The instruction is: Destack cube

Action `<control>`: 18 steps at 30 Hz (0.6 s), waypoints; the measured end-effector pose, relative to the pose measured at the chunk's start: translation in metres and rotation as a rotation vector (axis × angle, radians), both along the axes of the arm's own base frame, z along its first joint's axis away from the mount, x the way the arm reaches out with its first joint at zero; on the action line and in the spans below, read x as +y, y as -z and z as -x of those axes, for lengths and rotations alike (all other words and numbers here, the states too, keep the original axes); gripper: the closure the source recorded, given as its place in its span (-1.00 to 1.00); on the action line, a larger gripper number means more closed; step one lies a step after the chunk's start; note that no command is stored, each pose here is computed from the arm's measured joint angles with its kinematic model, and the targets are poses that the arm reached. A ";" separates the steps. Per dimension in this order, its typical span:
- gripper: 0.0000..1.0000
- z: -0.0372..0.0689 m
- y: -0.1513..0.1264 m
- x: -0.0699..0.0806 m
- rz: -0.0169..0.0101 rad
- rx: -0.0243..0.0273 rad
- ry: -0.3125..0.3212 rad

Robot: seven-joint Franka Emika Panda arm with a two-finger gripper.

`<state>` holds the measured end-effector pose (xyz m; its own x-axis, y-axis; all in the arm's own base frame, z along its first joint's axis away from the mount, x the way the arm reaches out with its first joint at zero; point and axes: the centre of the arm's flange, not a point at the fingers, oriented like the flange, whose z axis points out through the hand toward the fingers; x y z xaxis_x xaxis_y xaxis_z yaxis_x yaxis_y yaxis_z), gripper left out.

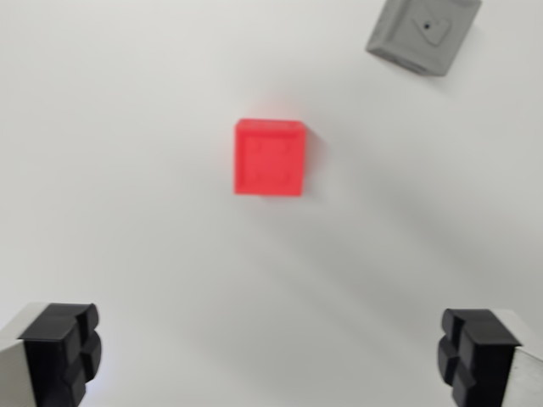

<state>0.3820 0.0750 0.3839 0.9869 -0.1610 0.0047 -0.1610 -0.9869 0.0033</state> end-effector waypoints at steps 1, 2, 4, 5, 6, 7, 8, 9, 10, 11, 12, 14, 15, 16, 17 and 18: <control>-1.00 0.000 -0.003 0.000 0.0001 0.0004 0.000; -1.00 0.000 -0.005 0.000 0.0002 0.0009 0.000; -1.00 0.000 -0.010 0.000 0.0001 0.0002 0.000; -1.00 0.000 -0.012 0.000 0.0002 0.0003 0.000; -1.00 0.000 -0.014 0.000 0.0002 0.0005 0.000; -1.00 0.000 -0.016 0.000 0.0003 0.0010 0.000; -1.00 0.000 -0.018 0.000 0.0004 0.0014 0.000; -1.00 0.000 -0.020 0.000 0.0003 0.0011 0.000; -1.00 0.000 -0.021 0.000 0.0003 0.0007 0.000; -1.00 0.000 -0.023 0.000 0.0003 0.0007 0.000; -1.00 0.000 -0.024 0.000 0.0003 0.0009 0.000; -1.00 0.000 -0.027 0.000 0.0003 0.0009 0.000; -1.00 0.000 -0.028 0.000 0.0003 0.0009 0.000; -1.00 0.000 -0.028 0.000 0.0003 0.0011 0.000; -1.00 0.000 -0.029 0.000 0.0004 0.0015 0.000; -1.00 0.000 -0.029 0.000 0.0004 0.0018 0.000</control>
